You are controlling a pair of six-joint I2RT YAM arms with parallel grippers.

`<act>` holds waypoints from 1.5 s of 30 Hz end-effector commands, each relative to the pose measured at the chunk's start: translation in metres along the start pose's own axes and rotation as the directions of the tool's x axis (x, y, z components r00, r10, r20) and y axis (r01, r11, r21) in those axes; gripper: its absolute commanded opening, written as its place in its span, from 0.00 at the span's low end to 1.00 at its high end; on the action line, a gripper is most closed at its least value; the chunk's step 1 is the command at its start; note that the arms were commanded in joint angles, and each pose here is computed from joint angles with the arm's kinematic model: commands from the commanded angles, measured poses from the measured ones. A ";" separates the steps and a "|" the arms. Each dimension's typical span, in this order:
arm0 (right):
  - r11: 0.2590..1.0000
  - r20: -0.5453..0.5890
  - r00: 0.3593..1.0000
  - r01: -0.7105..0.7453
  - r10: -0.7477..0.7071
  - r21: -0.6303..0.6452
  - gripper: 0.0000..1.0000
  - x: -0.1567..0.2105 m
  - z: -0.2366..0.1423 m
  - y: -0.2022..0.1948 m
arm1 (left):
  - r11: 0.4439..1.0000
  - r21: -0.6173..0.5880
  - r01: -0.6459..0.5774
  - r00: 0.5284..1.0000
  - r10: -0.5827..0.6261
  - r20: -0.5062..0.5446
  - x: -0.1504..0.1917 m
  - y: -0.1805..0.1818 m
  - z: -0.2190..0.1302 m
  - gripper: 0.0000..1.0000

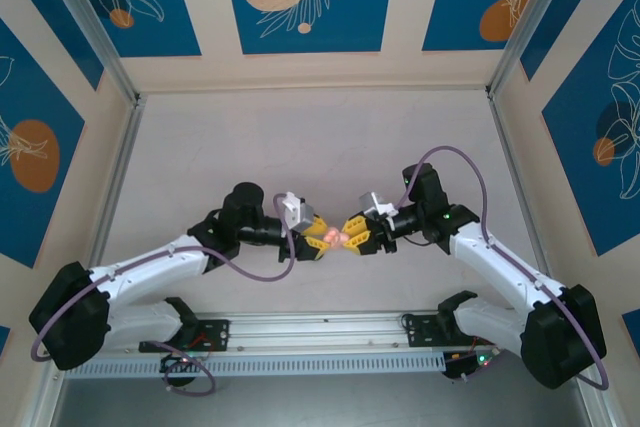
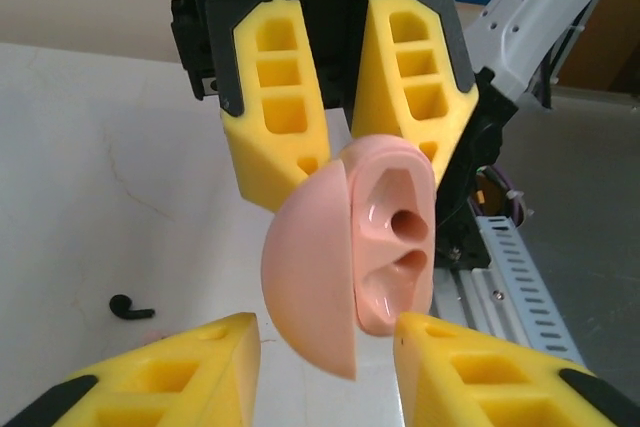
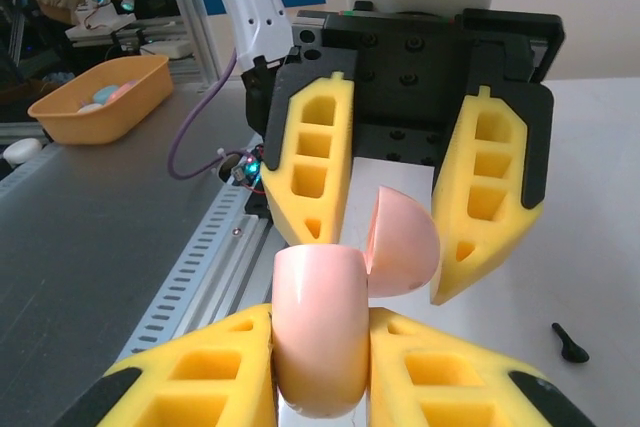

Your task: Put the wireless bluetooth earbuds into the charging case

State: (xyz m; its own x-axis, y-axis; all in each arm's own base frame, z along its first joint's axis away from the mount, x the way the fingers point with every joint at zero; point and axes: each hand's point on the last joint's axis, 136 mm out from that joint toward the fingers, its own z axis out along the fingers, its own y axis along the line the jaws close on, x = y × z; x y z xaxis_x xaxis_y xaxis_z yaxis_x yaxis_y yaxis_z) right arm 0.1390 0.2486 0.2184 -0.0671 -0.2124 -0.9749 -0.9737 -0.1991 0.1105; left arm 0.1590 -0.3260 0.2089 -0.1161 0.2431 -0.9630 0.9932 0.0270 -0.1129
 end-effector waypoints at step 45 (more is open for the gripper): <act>0.991 -0.122 0.991 -0.044 0.059 0.124 0.37 0.032 0.008 -0.033 | 0.997 -0.079 0.008 0.979 -0.024 -0.201 0.018 0.010 -0.011 0.12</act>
State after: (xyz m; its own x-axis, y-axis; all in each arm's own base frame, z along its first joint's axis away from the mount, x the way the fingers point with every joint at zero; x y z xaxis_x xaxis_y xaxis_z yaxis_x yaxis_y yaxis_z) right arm 0.1615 0.2562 0.1875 -0.1011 -0.3096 -0.9455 -0.9852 -0.1009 0.1383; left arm 0.1730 -0.3138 0.1854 -0.1811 0.4071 -0.8953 0.9810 0.1396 -0.1349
